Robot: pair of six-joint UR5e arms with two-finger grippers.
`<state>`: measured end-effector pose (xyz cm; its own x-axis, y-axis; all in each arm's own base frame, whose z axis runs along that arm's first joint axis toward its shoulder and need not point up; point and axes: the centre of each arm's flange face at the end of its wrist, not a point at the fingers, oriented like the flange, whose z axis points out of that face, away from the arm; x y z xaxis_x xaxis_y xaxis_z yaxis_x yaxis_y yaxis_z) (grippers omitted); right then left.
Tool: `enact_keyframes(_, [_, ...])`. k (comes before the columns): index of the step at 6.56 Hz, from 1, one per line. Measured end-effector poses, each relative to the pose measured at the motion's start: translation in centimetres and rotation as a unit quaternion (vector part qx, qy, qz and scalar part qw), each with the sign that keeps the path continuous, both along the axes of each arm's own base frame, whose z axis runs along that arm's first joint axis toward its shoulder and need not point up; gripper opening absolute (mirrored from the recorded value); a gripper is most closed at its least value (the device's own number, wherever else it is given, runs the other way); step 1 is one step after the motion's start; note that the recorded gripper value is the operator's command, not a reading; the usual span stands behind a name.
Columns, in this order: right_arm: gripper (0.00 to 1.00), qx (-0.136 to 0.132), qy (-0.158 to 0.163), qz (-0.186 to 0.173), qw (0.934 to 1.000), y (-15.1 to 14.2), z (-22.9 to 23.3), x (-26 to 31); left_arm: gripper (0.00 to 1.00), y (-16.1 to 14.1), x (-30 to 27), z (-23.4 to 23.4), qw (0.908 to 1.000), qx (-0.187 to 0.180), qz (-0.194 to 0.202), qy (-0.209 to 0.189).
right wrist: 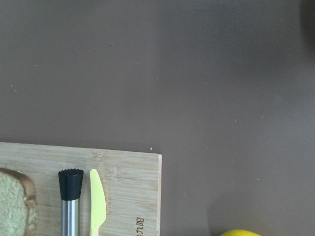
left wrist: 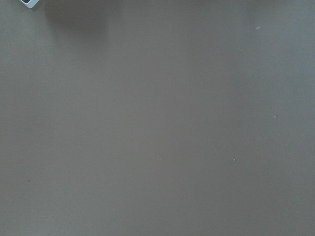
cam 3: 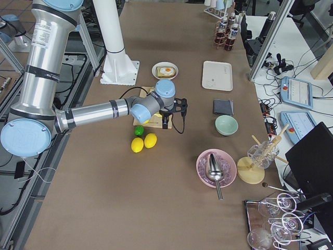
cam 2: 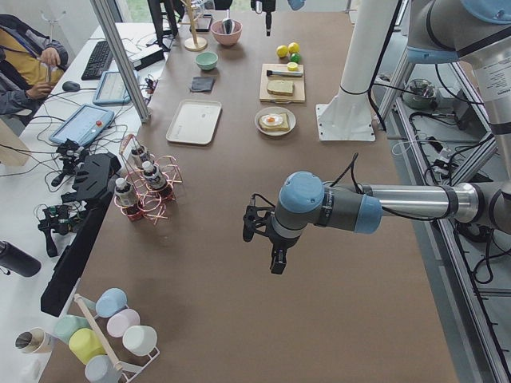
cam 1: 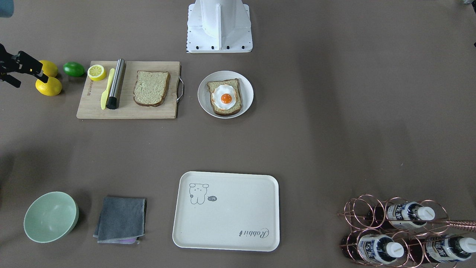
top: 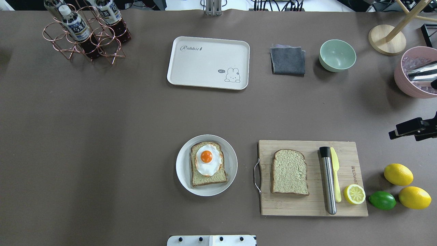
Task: Make sandwich and place on tray
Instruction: 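Move the right gripper over the bread slice on the cutting board and grasp it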
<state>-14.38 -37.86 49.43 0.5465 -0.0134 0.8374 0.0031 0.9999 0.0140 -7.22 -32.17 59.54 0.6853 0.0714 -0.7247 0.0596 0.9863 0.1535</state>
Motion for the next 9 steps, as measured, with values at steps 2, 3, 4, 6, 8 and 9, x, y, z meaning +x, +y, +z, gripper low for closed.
enact_keyframes(2, [0.95,-0.002,0.004,-0.002,1.0000,0.5,-1.0,-1.8,0.98,0.0,0.0,-0.1,1.0000,0.001,0.000,0.000])
enact_keyframes(3, [0.94,-0.014,0.007,0.005,0.9999,0.7,-2.1,-4.1,0.98,0.0,0.0,-0.1,1.0000,0.001,0.000,0.000])
enact_keyframes(4, [0.92,-0.027,0.008,0.011,0.9995,1.2,-3.4,-6.3,0.98,0.0,0.0,-0.1,1.0000,0.001,0.000,0.000])
enact_keyframes(6, [0.88,-0.042,0.008,0.029,0.9987,2.4,-6.5,-11.6,0.98,-0.2,0.0,-0.2,1.0000,0.002,0.000,-0.002])
enact_keyframes(8, [0.87,-0.037,0.009,0.042,0.9984,3.7,-8.6,-16.1,0.98,-0.4,0.0,-0.2,1.0000,0.003,0.000,-0.003])
enact_keyframes(9, [0.86,-0.029,0.014,0.044,0.9985,4.4,-8.9,-17.7,0.98,-0.5,0.0,-0.3,1.0000,0.005,0.000,-0.003])
